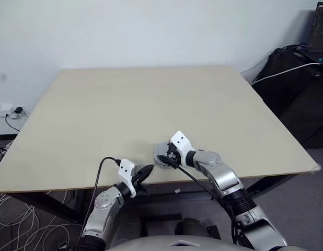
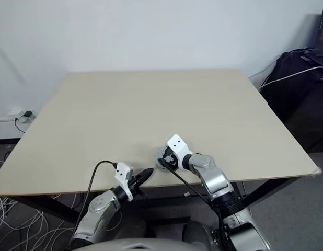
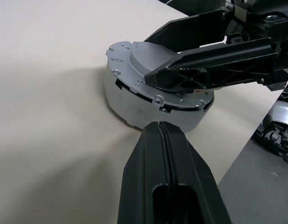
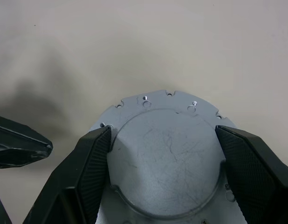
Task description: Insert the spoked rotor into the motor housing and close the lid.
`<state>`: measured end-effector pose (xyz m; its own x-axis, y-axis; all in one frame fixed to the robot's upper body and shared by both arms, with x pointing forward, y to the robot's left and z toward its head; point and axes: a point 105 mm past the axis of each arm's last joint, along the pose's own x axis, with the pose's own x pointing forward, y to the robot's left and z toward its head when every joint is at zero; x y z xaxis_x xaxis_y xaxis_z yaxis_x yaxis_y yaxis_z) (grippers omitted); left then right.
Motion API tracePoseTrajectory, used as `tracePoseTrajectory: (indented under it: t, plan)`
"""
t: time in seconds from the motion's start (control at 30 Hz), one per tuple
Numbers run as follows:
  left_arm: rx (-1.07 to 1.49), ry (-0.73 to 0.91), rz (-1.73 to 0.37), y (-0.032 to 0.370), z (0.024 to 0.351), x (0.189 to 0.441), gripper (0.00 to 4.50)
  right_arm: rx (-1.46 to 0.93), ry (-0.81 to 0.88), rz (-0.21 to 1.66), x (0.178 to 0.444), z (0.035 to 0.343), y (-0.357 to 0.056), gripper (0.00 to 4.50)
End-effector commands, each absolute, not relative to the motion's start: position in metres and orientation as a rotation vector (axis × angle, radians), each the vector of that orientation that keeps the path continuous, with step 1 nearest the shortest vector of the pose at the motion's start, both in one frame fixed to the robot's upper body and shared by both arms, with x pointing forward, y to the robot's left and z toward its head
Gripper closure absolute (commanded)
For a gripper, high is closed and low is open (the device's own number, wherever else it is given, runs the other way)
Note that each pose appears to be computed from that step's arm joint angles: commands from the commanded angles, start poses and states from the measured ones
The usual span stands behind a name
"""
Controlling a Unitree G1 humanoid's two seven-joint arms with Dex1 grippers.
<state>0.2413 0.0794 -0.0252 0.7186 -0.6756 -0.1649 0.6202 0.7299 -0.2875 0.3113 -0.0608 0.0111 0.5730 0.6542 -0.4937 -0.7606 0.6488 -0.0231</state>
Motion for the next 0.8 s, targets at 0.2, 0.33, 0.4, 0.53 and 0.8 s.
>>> tracePoseTrajectory:
  t: [0.2, 0.33, 0.4, 0.53, 0.8]
  plan:
    - [-0.202, 0.215, -0.740, 0.0770, -0.0123, 0.2464, 4.50, -0.274, 0.522, 0.916, 0.3045, 0.0098, -0.0661, 1.21]
    - [-0.204, 0.213, -0.739, 0.0766, -0.0118, 0.2464, 4.50, -0.281, 0.529, 0.913, 0.3054, 0.0095, -0.0690, 1.21]
    - [-0.205, 0.213, -0.738, 0.0765, -0.0118, 0.2463, 4.50, -0.278, 0.521, 0.903, 0.3069, 0.0107, -0.0689, 1.21]
    - [-0.207, 0.212, -0.738, 0.0763, -0.0118, 0.2461, 4.50, -0.271, 0.510, 0.881, 0.3092, 0.0112, -0.0682, 1.21]
    - [-0.208, 0.215, -0.741, 0.0762, -0.0128, 0.2457, 4.50, -0.265, 0.493, 0.834, 0.3135, 0.0118, -0.0692, 1.21]
